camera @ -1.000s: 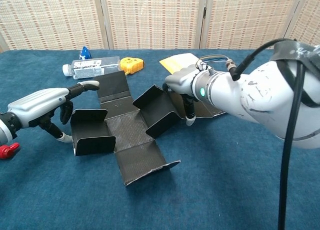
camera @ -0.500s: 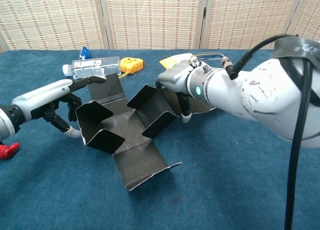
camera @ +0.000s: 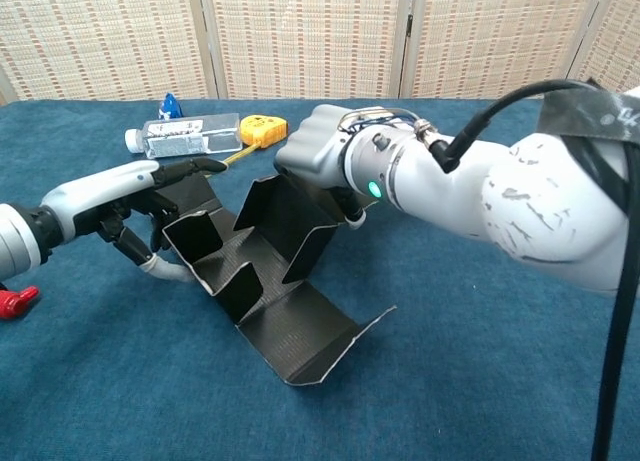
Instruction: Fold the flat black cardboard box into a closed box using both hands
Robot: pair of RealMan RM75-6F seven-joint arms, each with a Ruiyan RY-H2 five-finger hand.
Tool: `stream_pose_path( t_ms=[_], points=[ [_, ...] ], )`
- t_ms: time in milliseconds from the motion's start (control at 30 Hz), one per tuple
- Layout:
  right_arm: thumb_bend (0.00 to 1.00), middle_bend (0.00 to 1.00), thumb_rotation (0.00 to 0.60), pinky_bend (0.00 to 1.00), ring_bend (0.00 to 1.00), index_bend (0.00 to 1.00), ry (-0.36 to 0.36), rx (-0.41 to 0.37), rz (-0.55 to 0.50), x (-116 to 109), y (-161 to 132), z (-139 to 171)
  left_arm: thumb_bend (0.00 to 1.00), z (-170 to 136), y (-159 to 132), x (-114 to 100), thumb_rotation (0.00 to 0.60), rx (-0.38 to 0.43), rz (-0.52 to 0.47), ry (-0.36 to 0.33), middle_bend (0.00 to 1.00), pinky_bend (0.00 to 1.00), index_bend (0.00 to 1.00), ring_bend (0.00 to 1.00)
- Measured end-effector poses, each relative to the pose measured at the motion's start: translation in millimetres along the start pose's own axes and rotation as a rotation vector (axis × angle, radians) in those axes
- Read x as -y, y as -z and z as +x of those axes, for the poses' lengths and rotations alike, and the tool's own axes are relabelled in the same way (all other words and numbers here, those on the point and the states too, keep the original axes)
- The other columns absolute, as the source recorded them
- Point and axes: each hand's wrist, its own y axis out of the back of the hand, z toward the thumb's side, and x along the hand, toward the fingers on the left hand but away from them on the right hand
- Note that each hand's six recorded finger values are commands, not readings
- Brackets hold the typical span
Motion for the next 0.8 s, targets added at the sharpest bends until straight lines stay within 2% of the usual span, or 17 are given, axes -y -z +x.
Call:
stream_pose_path(
  t_ms=[400, 800],
  points=[
    [0.14, 0.39, 0.6, 0.89, 0.72, 0.34, 0.108, -0.089, 0.166, -15.6, -17.7, -1.3, 0.09, 1.9, -0.2, 1.8, 0.6, -0.005, -0.141, 0.051, 0.0, 0.61, 0.0, 0.59],
    [0.15, 0.4, 0.6, 0.89, 0.72, 0.36, 0.169, -0.174, 0.261, -21.9, -32.1, -0.5, 0.09, 0.9, 5.9, 3.9, 0.6, -0.005, -0.237, 0.077, 0.0, 0.62, 0.0, 0.59]
  ],
)
